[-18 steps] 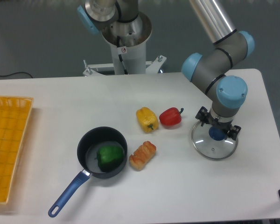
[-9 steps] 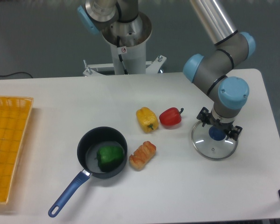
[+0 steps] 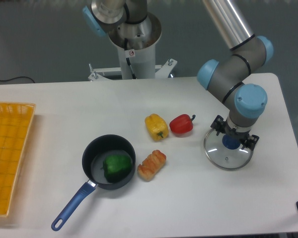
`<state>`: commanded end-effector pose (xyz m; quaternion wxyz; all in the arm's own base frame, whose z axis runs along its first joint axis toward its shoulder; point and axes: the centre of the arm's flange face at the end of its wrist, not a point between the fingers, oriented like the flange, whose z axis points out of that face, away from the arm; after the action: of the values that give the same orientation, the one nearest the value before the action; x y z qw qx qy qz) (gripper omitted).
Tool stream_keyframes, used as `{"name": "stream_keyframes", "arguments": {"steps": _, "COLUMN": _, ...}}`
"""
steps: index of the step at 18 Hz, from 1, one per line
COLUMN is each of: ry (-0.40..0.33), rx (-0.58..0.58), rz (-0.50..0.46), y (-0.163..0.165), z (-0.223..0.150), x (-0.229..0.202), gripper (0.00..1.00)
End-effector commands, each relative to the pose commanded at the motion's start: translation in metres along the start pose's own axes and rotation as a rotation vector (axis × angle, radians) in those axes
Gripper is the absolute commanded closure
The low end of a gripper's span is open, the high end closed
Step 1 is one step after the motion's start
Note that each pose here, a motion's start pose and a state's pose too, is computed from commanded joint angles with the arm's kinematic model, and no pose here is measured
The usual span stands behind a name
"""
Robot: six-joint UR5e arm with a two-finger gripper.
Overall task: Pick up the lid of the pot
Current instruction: 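Close the gripper around the blue knob of the glass lid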
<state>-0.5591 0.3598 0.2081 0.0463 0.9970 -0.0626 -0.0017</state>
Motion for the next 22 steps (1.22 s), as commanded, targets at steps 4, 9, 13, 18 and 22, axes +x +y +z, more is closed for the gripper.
{"name": "stream_keyframes", "arguments": {"steps": 4, "ry": -0.001, "rx": 0.0, "rz": 0.0, "y": -0.0001, "z": -0.0007, "x": -0.0005, "gripper": 0.02}}
{"name": "stream_keyframes", "arguments": {"steps": 9, "ry": -0.003, "rx": 0.001, "rz": 0.001, "y": -0.001, "z": -0.0014, "x": -0.0005, "gripper": 0.07}}
{"name": "stream_keyframes", "arguments": {"steps": 13, "ry": -0.002, "rx": 0.0, "rz": 0.001, "y": -0.001, "z": -0.0013, "x": -0.0003, "gripper": 0.09}}
{"name": "stream_keyframes", "arguments": {"steps": 18, "ry": -0.001, "rx": -0.003, "rz": 0.002, "y": -0.0016, "z": -0.0007, "x": 0.0005, "gripper": 0.17}}
{"name": "stream_keyframes", "arguments": {"steps": 22, "ry": -0.001, "rx": -0.004, "rz": 0.002, "y": -0.0013, "z": -0.0015, "x": 0.0007, "gripper": 0.25}}
